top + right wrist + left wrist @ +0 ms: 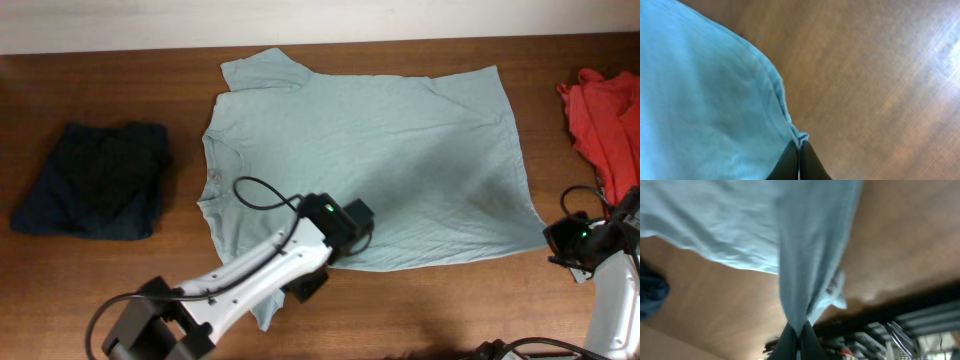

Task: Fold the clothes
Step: 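Lift the bottom hem with both grippers and fold it up toward the collar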

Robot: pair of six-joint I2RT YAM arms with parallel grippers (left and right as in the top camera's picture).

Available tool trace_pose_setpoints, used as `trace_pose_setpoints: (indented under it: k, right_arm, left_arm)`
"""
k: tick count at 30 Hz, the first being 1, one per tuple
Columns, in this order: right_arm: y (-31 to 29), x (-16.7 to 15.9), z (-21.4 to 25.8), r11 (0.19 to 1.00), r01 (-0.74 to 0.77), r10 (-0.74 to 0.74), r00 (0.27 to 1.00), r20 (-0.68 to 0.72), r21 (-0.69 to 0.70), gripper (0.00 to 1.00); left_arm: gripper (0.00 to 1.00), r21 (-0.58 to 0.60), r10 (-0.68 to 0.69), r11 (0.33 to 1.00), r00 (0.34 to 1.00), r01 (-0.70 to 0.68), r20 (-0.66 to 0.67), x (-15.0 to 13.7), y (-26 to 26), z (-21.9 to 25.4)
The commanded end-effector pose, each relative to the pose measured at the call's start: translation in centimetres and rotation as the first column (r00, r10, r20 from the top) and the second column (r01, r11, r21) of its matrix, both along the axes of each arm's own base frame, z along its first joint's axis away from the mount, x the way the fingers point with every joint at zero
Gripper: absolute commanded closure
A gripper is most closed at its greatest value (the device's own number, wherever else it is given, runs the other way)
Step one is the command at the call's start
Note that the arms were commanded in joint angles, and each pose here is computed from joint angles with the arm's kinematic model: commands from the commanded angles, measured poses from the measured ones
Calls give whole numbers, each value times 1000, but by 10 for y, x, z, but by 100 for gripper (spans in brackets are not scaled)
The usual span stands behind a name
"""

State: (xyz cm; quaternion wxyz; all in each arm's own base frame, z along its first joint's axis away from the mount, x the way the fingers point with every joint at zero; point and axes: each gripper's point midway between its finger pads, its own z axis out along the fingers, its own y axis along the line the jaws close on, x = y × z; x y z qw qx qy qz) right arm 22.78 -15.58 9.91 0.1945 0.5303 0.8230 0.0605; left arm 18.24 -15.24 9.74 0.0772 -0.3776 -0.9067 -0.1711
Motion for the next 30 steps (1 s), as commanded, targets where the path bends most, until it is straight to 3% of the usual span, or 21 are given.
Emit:
trace_pose_setpoints:
  k: [1,6,13,18,30]
  right_arm:
    - [-3,20,18,1000,-11,10,995,104,1,96]
    - [-1,46,23,997,-64,56,975,213,32,96]
    - [-5,65,-8,990,-52,23,978,209,133,96]
    - [-5,89,-21,978,-108,54,958,282,180,96]
    - [-3,137,-2,977,-211,177,889,423,35,95]
  left_arm:
    - [100,-25,98,995,989,-96,111,30,12,6]
    - [100,-106,154,985,973,-137,171,63,14,2]
    - [100,-199,177,972,950,-128,255,100,10,1]
    - [100,-261,180,961,927,-95,328,128,5,4]
    - [100,-325,250,940,858,-104,449,174,16,15]
